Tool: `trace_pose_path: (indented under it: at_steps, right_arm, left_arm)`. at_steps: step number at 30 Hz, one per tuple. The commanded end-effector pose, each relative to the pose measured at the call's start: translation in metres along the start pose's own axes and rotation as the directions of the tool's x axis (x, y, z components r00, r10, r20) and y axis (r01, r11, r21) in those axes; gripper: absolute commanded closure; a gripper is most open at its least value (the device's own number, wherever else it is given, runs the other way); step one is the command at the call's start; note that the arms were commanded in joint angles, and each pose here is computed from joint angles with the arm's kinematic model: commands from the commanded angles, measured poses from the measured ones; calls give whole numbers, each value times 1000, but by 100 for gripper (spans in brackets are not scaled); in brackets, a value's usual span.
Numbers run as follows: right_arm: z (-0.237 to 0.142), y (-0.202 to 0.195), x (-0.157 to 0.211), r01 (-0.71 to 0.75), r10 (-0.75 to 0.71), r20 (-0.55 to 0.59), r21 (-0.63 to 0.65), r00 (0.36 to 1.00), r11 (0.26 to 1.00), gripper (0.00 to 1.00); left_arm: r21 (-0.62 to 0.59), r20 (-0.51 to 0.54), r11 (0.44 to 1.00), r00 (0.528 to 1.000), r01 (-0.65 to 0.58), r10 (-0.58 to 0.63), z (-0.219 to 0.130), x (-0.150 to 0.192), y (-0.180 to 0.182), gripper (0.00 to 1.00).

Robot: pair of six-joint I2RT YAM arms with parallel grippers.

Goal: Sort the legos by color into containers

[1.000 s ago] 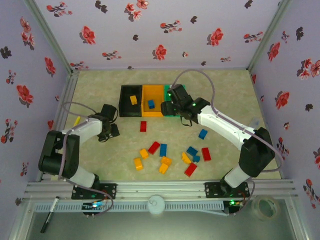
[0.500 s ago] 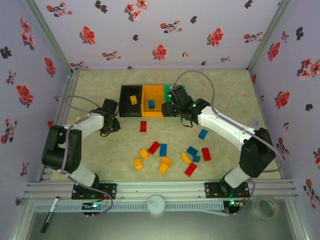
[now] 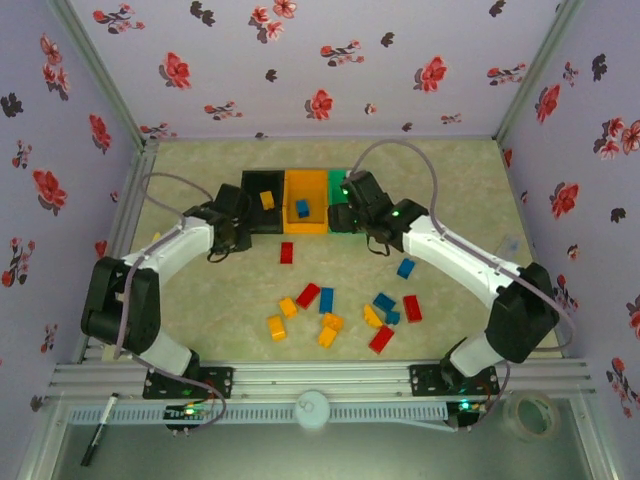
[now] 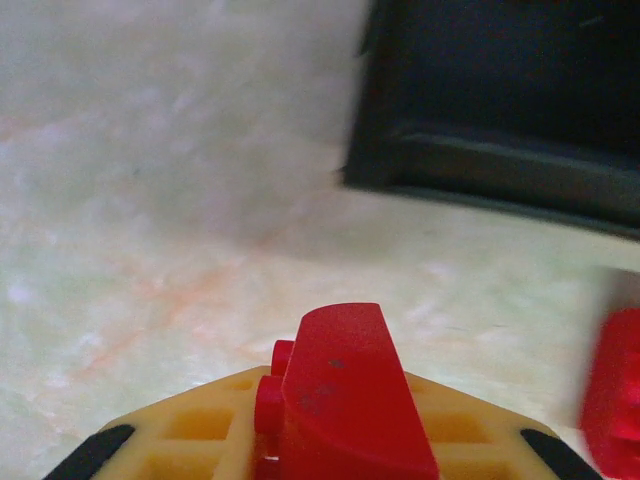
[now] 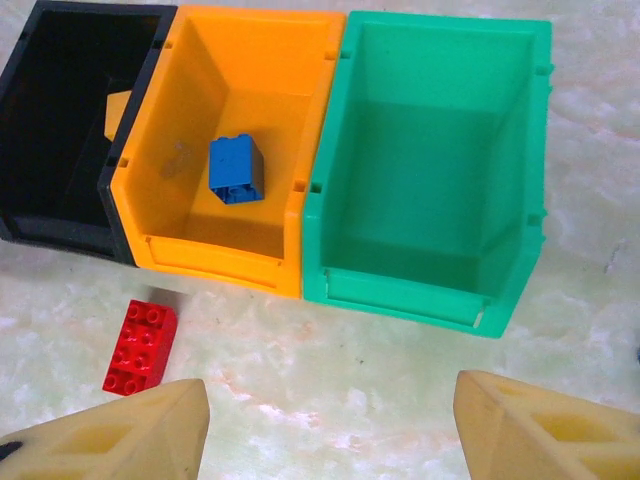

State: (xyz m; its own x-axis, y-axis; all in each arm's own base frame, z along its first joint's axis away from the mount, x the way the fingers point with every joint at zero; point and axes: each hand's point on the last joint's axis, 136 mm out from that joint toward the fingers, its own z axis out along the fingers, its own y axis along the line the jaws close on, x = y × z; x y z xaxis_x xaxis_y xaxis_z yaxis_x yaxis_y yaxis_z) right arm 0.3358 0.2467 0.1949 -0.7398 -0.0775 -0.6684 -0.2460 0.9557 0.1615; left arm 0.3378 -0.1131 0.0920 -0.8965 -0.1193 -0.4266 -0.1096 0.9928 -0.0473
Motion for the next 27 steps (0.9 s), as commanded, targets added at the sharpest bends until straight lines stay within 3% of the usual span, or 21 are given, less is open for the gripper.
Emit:
trace_pose_path:
  at_steps: [1,9,17,27]
  right_arm:
    - [-12,-18,-4,-30,29,34,41,999,999,34]
    - [-26,-48,2,-77,74,53,72,996,994,34]
    - [-38,-78,17,-135,129,62,106,990,985,34]
    - [-42,-101,32,-172,167,49,130,985,977,33]
  left_arm:
    - [44,60,998,997,-55,52,-31,-19,-27,78]
    - [150,143,971,976,-185,164,-52,-53,-120,78]
    - [214,175,934,952,-286,252,-34,-77,-212,80]
    - [335,193,885,943,-323,271,-3,-98,-284,81]
